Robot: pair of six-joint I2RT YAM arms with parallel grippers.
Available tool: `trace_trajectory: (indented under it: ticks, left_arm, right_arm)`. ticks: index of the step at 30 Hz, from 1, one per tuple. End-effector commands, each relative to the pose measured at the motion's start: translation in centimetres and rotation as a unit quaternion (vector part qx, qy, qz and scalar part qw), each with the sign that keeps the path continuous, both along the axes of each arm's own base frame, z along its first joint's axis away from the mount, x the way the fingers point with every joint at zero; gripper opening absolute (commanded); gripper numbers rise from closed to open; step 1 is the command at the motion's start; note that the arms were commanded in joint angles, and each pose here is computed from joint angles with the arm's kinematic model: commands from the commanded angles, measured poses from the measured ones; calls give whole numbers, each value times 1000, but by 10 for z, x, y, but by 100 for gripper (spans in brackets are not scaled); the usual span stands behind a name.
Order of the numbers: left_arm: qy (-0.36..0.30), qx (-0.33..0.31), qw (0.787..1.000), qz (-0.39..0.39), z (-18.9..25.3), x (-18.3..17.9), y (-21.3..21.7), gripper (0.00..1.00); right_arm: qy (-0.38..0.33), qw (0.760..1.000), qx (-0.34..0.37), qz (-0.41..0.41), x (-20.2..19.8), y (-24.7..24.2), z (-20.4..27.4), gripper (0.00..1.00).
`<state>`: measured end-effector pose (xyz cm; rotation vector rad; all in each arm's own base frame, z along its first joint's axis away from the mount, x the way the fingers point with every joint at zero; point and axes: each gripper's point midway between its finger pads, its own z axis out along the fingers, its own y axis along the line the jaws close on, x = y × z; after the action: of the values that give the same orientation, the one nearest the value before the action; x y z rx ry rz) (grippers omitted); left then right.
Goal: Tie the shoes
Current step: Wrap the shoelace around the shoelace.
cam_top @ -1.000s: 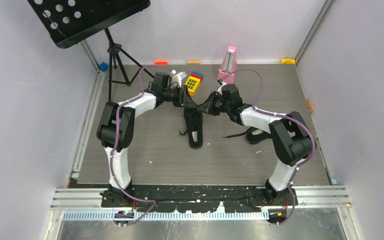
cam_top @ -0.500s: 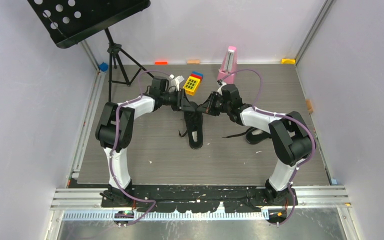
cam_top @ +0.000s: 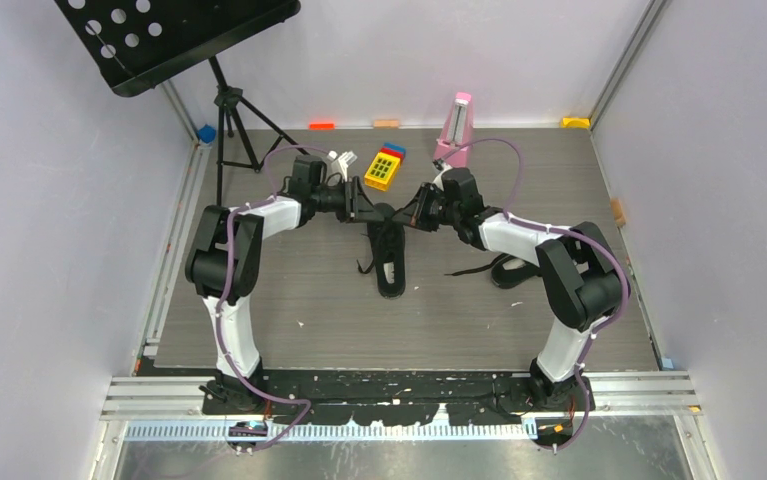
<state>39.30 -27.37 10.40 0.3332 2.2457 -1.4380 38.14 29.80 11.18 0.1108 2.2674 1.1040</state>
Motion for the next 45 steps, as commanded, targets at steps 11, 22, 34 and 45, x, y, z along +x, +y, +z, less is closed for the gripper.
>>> trace_trajectory:
  ticks: [11,22,34,45]
  left_arm:
    - [-30,-28,999,-27,25,-4,-11,30]
    - [-22,-15,999,-31,20,-5,-12,7]
    - [-40,3,999,-17,36,-11,-5,0]
    - [-22,-2,1000,-10,26,-13,-5,28]
  right_arm:
    - [-33,999,14,11,10,10,22,0]
    - [-33,999,16,12,11,11,23,0]
    - [-31,999,14,13,11,11,21,0]
    - [-34,999,17,15,11,13,24,0]
